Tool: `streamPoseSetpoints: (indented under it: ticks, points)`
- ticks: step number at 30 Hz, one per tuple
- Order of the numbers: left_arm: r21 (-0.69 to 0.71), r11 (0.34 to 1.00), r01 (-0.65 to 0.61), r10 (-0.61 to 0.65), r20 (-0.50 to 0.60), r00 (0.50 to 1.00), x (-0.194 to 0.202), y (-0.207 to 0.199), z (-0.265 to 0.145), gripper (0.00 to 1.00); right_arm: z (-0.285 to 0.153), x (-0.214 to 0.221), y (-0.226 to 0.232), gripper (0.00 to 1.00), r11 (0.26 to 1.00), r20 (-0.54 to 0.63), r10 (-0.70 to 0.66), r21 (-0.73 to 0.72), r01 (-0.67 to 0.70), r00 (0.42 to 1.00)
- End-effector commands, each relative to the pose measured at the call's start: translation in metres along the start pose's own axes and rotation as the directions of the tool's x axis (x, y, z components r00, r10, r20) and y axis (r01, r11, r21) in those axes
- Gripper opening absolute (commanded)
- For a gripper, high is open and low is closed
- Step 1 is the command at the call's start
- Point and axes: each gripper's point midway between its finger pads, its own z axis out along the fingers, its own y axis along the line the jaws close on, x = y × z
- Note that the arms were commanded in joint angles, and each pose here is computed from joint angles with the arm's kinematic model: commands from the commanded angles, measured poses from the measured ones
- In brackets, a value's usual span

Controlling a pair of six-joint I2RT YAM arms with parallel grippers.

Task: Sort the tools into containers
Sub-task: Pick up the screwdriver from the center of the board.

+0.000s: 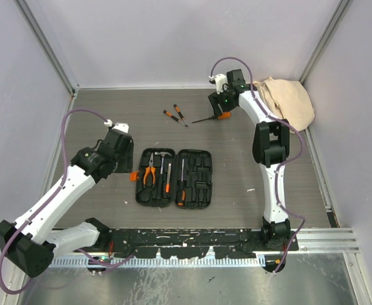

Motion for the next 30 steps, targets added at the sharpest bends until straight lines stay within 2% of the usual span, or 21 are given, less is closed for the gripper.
streamPoseSetpoints:
  ticks: [1,8,18,30]
  points:
    - [-0.006,1.000,-0.004,0.004,0.003,1.000,-0.003,0.000,0.002,0.54,-0.010,-0.021,-0.001,0.72,0.994,0.045,-0.108,-0.032,0.109,0.993]
    - [-0.015,1.000,-0.006,0.006,-0.001,1.000,-0.002,0.001,0.004,0.54,0.003,-0.010,0.011,0.70,0.990,0.013,-0.108,-0.091,0.109,0.994]
    - [-0.017,1.000,-0.010,0.010,-0.008,1.000,-0.001,0.001,0.005,0.54,0.020,0.006,0.009,0.69,0.992,-0.047,-0.117,-0.043,0.115,0.992]
    - [-0.019,1.000,-0.014,0.014,-0.014,1.000,-0.001,0.000,0.007,0.54,0.027,0.021,0.006,0.63,0.990,-0.119,-0.138,0.023,0.142,0.983]
